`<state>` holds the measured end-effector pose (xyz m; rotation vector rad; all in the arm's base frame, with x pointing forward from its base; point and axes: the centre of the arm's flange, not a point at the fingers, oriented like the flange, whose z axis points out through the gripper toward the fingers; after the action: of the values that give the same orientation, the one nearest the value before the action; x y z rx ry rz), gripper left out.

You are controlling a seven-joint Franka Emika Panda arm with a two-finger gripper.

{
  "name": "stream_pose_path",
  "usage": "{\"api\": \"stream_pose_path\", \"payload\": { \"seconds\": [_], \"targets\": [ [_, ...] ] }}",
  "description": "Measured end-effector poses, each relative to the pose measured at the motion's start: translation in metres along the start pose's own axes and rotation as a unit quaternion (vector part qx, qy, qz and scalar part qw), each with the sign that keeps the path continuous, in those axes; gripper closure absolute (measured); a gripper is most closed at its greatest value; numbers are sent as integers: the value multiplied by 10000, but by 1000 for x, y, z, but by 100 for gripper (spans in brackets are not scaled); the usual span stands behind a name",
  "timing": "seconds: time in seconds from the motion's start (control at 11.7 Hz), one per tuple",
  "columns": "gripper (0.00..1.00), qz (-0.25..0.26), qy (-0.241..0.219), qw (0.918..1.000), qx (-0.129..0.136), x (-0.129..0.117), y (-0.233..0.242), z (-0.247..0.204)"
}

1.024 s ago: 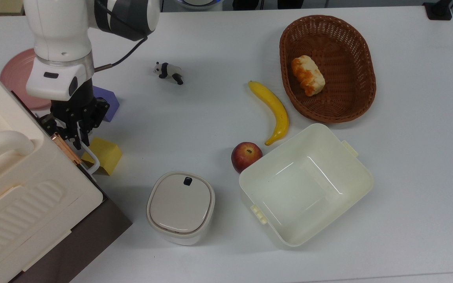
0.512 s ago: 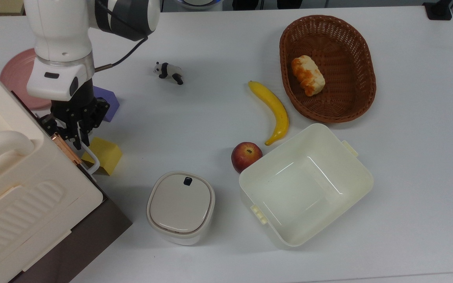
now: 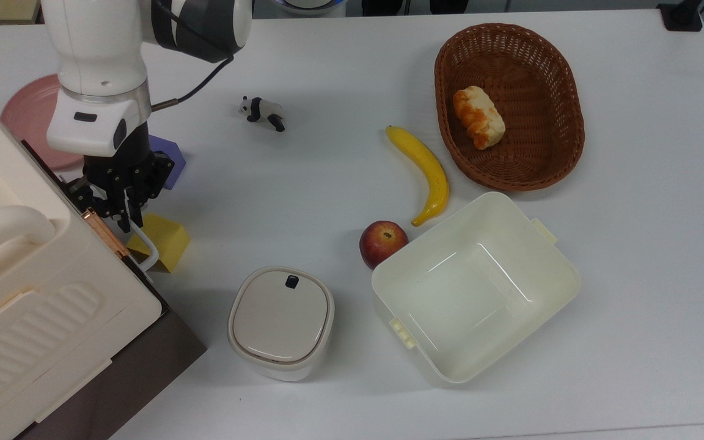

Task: Slide open the drawer
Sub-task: 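Close the gripper on the drawer's white handle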

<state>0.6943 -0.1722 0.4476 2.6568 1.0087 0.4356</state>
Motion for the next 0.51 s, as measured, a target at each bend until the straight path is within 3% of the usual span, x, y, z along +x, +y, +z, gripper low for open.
{"api": "stream_pose_path", "payload": {
  "seconds": [0.51],
  "targets": [
    [87, -27, 6, 10000, 15, 1, -2, -1]
  ]
}}
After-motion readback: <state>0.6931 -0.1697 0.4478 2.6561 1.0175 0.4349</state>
